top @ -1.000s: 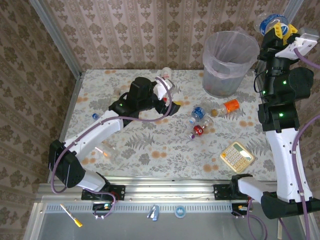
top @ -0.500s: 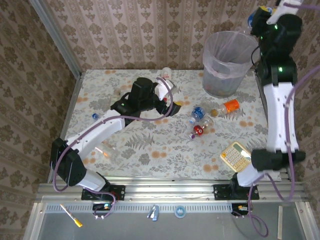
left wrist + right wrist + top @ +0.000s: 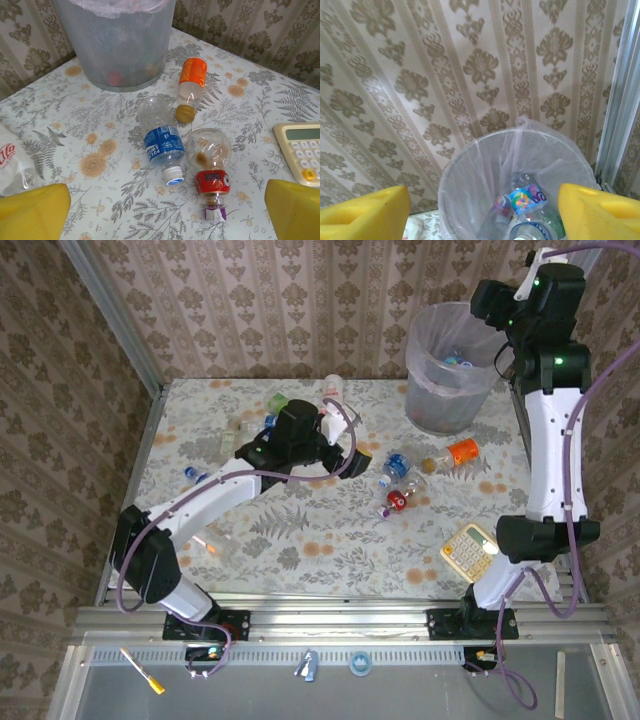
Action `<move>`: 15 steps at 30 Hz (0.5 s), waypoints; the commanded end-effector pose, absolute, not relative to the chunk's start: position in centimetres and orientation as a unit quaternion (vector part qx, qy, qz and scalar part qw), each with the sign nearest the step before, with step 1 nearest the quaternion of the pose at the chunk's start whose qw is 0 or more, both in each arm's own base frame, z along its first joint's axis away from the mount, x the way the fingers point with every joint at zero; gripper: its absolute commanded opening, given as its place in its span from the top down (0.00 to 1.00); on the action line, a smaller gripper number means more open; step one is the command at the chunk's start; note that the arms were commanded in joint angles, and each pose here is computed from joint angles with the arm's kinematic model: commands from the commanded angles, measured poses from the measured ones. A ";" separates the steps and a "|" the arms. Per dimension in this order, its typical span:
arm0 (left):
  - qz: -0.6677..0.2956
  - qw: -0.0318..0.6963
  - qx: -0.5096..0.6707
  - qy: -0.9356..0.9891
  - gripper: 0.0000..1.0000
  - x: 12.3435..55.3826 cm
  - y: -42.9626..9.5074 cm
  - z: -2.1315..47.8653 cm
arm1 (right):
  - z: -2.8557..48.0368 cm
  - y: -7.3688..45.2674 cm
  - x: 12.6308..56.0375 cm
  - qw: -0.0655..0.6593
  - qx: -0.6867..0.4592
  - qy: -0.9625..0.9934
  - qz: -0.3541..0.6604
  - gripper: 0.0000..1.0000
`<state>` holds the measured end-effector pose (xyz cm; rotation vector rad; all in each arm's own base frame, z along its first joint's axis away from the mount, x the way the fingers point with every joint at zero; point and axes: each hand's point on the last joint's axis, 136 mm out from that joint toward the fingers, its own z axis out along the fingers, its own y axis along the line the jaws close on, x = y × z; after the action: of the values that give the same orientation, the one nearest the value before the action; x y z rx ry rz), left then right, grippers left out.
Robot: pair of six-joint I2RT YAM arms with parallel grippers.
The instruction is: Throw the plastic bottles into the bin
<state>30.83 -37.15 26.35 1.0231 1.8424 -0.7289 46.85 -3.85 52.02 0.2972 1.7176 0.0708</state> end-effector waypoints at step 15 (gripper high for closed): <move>-0.344 0.335 0.452 0.752 0.01 28.2 -41.2 22.5 | 53.8 -1.2 43.9 0.641 0.072 0.761 0.078 0.11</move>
<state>29.43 -40.31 22.23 1.1328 1.9410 -0.8462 45.33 -1.93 52.55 0.2065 1.7467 0.1497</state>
